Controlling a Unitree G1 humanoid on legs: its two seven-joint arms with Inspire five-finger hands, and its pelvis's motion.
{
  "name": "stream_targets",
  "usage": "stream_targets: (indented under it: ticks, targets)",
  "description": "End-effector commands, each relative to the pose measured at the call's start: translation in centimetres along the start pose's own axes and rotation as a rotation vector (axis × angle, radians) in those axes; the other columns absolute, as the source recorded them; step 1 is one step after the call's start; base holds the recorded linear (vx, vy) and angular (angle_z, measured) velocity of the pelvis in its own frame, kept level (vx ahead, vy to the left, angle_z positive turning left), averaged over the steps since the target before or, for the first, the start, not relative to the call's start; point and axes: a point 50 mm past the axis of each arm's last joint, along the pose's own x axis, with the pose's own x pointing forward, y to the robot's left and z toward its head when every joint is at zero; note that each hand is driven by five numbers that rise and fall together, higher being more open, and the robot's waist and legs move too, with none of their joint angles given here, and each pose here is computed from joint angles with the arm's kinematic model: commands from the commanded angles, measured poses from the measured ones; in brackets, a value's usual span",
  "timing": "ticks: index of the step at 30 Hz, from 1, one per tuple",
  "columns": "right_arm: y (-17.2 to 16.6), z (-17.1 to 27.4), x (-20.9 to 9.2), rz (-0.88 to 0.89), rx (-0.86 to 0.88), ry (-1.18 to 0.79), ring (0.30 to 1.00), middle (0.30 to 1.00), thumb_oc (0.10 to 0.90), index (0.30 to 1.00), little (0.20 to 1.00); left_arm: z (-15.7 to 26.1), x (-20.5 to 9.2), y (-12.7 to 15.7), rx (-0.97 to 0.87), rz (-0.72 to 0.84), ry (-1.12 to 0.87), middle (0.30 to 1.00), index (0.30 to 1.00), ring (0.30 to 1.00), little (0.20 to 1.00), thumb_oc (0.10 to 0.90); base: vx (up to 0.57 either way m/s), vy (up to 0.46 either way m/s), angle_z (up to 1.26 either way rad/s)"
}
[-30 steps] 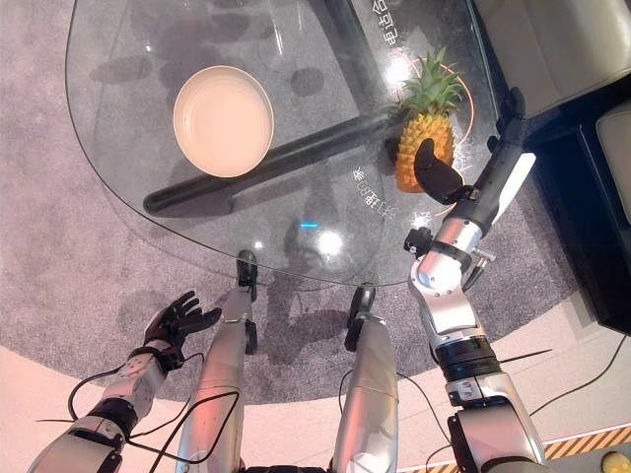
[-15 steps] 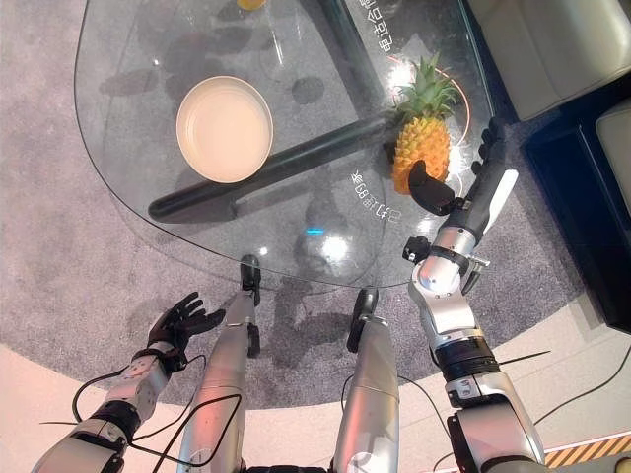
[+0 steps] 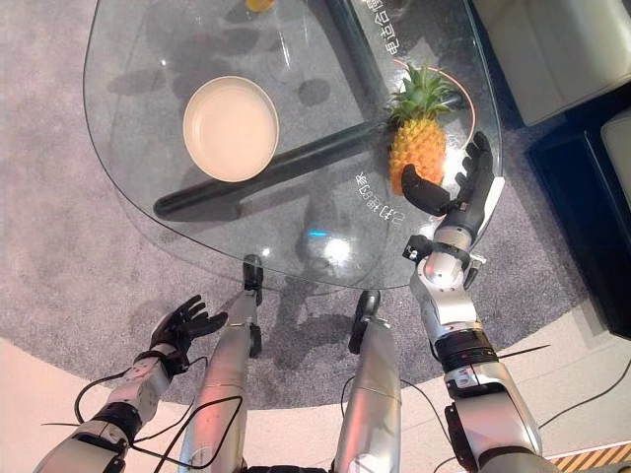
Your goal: Pick up the fruit to the plate
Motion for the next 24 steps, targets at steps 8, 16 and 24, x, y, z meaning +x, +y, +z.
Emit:
stream_targets:
  ticks: [8, 16, 24]
  targets:
    - [-0.2, 3.0, 1.4, 0.010, 0.005, -0.105, 0.900, 0.900, 0.800, 0.900, 0.900, -0.7, -0.4, 1.0, 0.048, 0.033, 0.016, 0.900, 0.900, 0.900, 0.900, 0.800, 0.00, 0.000, 0.00]
    - [0.8, 2.8, 0.8, 0.071, -0.028, -0.094, 0.900, 0.900, 0.800, 0.900, 0.900, -0.9, -0.4, 0.8, 0.048, 0.030, 0.019, 0.900, 0.900, 0.900, 0.900, 0.800, 0.00, 0.000, 0.00]
    - [1.2, 2.1, 0.8, 0.117, -0.078, -0.048, 0.900, 0.900, 0.800, 0.900, 0.900, -0.9, -0.4, 0.9, 0.054, 0.026, 0.018, 0.900, 0.900, 0.900, 0.900, 0.800, 0.00, 0.000, 0.00]
